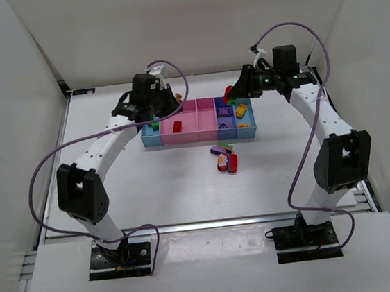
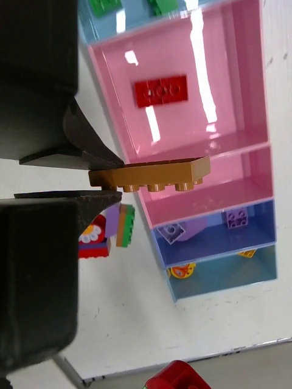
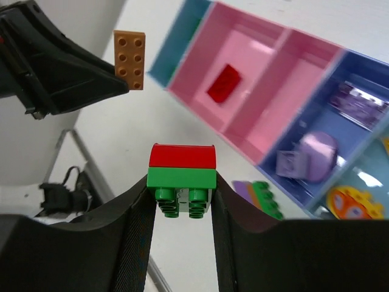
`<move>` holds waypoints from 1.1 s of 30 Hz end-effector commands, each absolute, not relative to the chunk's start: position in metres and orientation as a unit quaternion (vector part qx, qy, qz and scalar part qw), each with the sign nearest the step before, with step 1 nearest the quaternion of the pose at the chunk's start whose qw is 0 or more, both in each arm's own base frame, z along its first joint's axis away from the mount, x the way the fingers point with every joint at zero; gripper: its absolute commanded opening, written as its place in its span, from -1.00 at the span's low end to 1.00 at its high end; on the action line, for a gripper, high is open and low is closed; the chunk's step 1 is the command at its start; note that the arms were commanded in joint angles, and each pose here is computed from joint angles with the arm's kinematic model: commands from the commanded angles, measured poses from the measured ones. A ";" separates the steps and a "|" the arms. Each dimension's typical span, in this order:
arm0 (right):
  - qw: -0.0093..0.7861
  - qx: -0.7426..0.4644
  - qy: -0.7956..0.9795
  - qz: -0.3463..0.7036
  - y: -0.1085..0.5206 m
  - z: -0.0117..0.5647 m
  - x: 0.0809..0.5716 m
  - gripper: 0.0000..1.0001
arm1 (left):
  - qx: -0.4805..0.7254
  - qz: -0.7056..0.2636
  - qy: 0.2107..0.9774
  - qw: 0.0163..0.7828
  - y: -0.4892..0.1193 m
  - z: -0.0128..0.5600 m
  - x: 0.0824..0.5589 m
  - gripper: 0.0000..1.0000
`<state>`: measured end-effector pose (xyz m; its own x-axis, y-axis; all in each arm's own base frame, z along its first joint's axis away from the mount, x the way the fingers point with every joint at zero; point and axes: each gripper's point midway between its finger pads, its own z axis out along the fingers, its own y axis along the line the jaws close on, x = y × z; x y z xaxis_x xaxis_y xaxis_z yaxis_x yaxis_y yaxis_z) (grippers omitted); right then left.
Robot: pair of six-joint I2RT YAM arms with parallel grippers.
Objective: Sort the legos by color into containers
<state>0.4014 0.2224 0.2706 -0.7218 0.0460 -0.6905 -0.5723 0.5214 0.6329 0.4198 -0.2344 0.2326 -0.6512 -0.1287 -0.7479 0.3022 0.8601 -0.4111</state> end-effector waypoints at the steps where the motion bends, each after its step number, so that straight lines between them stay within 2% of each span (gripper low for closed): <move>1: 0.374 -0.153 0.823 0.398 0.197 0.276 0.402 -1.00 | 0.043 -0.314 0.864 0.391 -0.269 0.239 0.423 -0.80; 15: 0.401 -0.118 0.839 0.349 0.166 0.279 0.396 -1.00 | 0.051 -0.322 0.874 0.360 -0.346 0.193 0.457 -0.80; 17: 0.400 -0.115 0.839 0.350 0.164 0.278 0.395 -1.00 | 0.051 -0.321 0.876 0.357 -0.352 0.188 0.457 -0.79; 22: 0.399 -0.108 0.840 0.352 0.158 0.277 0.394 -1.00 | 0.049 -0.303 0.886 0.349 -0.353 0.171 0.462 -0.61; 27: 0.398 -0.102 0.838 0.359 0.155 0.277 0.396 -1.00 | 0.042 -0.270 0.896 0.351 -0.343 0.158 0.468 -0.61; 30: 0.396 -0.103 0.837 0.364 0.155 0.276 0.397 -1.00 | 0.043 -0.251 0.899 0.355 -0.340 0.152 0.471 -0.48; 31: 0.397 -0.104 0.835 0.366 0.155 0.277 0.398 -1.00 | 0.046 -0.249 0.899 0.356 -0.339 0.152 0.471 -0.30; 33: 0.394 -0.108 0.831 0.377 0.156 0.277 0.398 -1.00 | 0.054 -0.248 0.899 0.356 -0.340 0.150 0.471 -0.19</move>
